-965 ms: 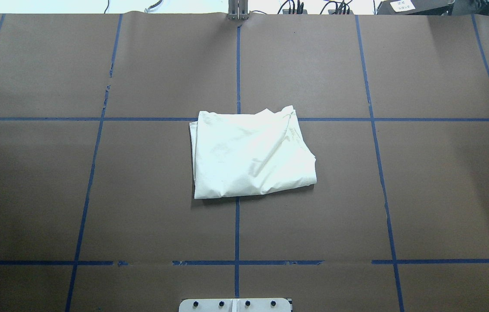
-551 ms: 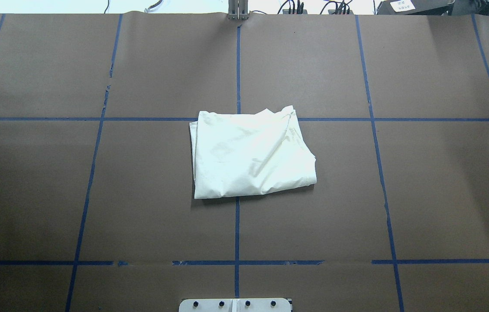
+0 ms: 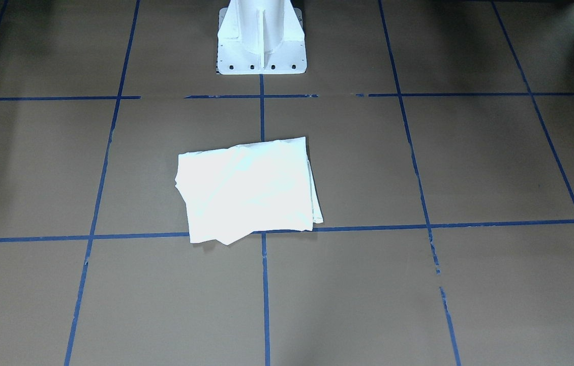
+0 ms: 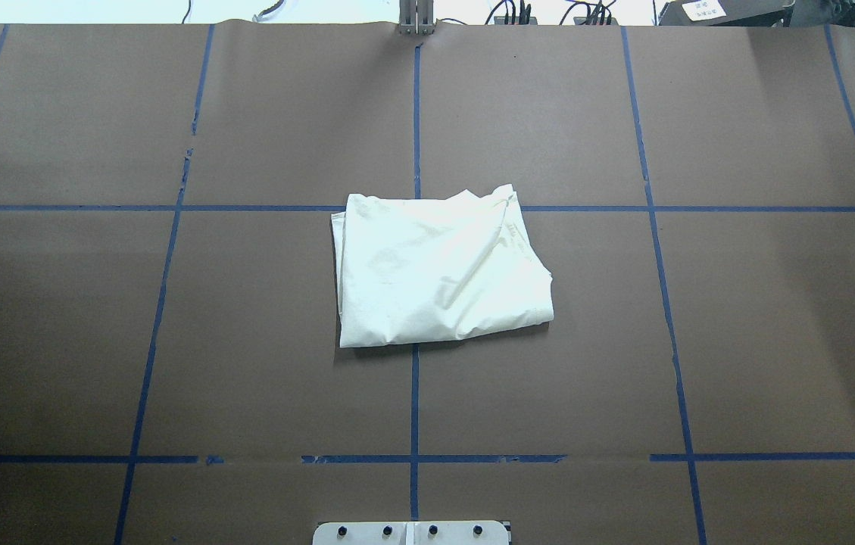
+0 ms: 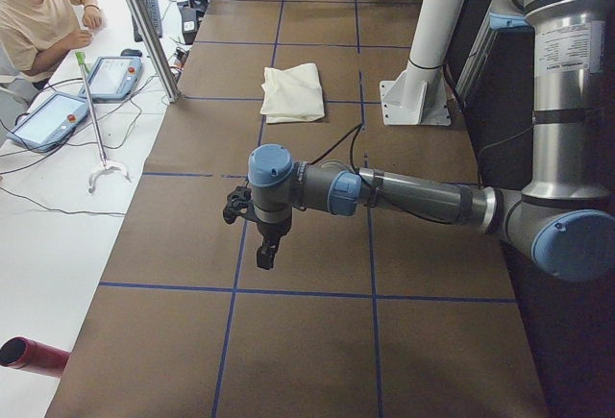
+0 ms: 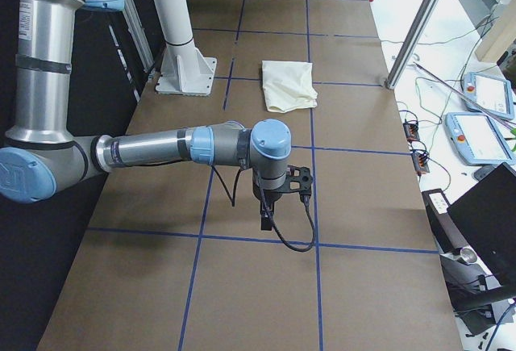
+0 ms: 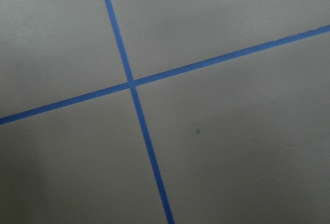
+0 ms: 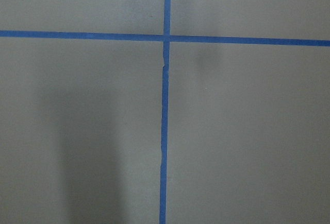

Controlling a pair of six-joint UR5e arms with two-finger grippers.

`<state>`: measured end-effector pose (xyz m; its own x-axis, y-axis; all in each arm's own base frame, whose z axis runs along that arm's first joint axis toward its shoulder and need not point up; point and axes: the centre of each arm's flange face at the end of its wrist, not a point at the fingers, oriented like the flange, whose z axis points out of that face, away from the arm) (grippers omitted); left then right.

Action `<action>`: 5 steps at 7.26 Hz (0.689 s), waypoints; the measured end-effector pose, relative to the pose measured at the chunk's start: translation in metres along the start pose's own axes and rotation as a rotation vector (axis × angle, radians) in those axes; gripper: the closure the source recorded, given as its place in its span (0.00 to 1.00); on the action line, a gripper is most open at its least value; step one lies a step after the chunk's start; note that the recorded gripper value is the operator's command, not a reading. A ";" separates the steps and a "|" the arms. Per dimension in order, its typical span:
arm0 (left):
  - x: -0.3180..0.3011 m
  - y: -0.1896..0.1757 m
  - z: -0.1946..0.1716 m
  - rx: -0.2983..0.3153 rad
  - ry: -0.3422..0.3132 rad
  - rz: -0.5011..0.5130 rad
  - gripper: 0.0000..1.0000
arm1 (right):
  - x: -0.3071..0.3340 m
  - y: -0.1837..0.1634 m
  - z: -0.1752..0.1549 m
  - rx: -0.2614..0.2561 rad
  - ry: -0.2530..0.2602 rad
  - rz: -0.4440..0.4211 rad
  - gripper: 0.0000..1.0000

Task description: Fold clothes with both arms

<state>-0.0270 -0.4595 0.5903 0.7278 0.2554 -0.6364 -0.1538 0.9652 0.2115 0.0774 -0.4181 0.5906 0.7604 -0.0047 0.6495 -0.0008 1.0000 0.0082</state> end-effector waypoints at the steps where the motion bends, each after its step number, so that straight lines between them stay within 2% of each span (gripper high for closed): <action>1: -0.009 0.008 0.000 -0.004 -0.008 -0.019 0.00 | 0.000 0.000 0.000 -0.001 0.000 0.001 0.00; 5: -0.050 0.034 -0.009 0.011 -0.016 -0.127 0.00 | 0.000 0.000 0.001 -0.004 0.000 0.000 0.00</action>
<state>-0.0744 -0.4393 0.6224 0.7518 0.1304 -0.6464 -0.0528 0.9890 0.1381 0.0764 -0.4181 0.5916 0.7603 -0.0051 0.6495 0.0021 1.0000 0.0054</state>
